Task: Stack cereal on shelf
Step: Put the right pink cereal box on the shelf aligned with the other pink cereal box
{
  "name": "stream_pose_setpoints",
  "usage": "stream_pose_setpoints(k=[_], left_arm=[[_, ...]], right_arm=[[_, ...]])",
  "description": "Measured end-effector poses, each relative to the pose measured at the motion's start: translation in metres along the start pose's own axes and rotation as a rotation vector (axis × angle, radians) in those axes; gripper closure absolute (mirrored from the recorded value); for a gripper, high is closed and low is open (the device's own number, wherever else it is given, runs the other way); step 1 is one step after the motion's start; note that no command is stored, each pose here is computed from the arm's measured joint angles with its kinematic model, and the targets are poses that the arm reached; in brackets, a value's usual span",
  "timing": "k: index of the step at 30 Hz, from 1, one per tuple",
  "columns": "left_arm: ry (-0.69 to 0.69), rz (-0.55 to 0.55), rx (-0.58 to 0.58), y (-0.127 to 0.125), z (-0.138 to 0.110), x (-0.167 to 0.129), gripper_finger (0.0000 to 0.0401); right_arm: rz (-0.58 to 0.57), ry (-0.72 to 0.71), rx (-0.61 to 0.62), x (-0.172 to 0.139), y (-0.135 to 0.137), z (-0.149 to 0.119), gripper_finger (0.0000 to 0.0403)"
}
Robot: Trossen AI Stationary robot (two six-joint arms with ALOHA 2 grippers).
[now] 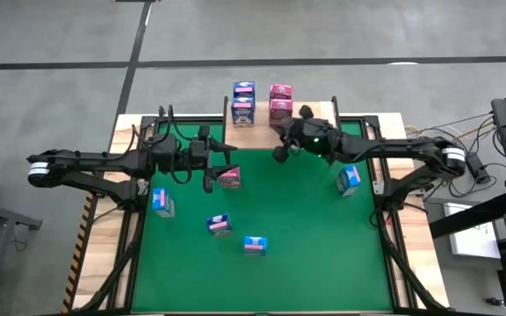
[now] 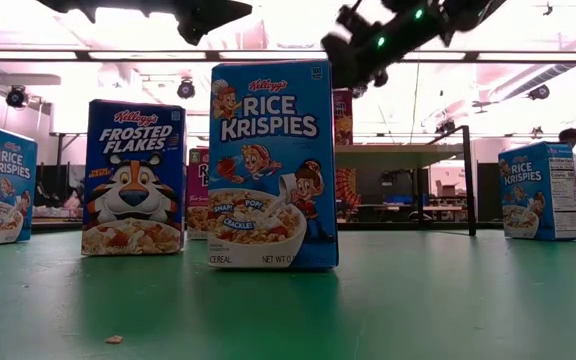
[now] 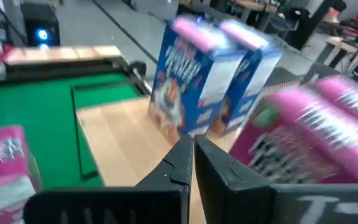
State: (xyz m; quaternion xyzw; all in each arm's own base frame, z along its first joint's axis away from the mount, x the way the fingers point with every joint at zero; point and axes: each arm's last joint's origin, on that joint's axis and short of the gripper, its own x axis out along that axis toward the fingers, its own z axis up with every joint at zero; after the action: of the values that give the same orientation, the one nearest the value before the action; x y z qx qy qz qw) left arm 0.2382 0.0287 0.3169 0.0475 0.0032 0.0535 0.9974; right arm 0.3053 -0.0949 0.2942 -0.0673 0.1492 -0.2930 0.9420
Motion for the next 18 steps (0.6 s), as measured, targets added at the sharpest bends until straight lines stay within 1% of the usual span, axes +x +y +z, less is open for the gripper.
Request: stream_pose_setpoints(k=[3,8,11,14,18], left_arm=[[0.000,0.000,0.000,0.000,0.000,0.000,0.0191],[-0.009,0.003,0.001,0.000,0.001,0.000,0.0191],[-0.015,0.006,0.001,0.000,0.002,0.000,0.0191],[-0.019,0.007,0.001,0.000,0.002,0.000,0.0191],[-0.024,0.007,0.008,0.000,0.002,0.000,0.0191]], right_arm=[[-0.003,-0.018,0.006,-0.016,-0.013,0.012,0.0394],[-0.063,-0.051,0.022,-0.030,-0.038,0.022,0.0394],[-0.044,-0.064,0.035,-0.030,-0.051,0.024,0.0394],[-0.054,-0.057,0.072,-0.027,-0.068,0.029,0.0394],[-0.034,0.022,0.134,-0.020,-0.095,0.039,0.0394]])
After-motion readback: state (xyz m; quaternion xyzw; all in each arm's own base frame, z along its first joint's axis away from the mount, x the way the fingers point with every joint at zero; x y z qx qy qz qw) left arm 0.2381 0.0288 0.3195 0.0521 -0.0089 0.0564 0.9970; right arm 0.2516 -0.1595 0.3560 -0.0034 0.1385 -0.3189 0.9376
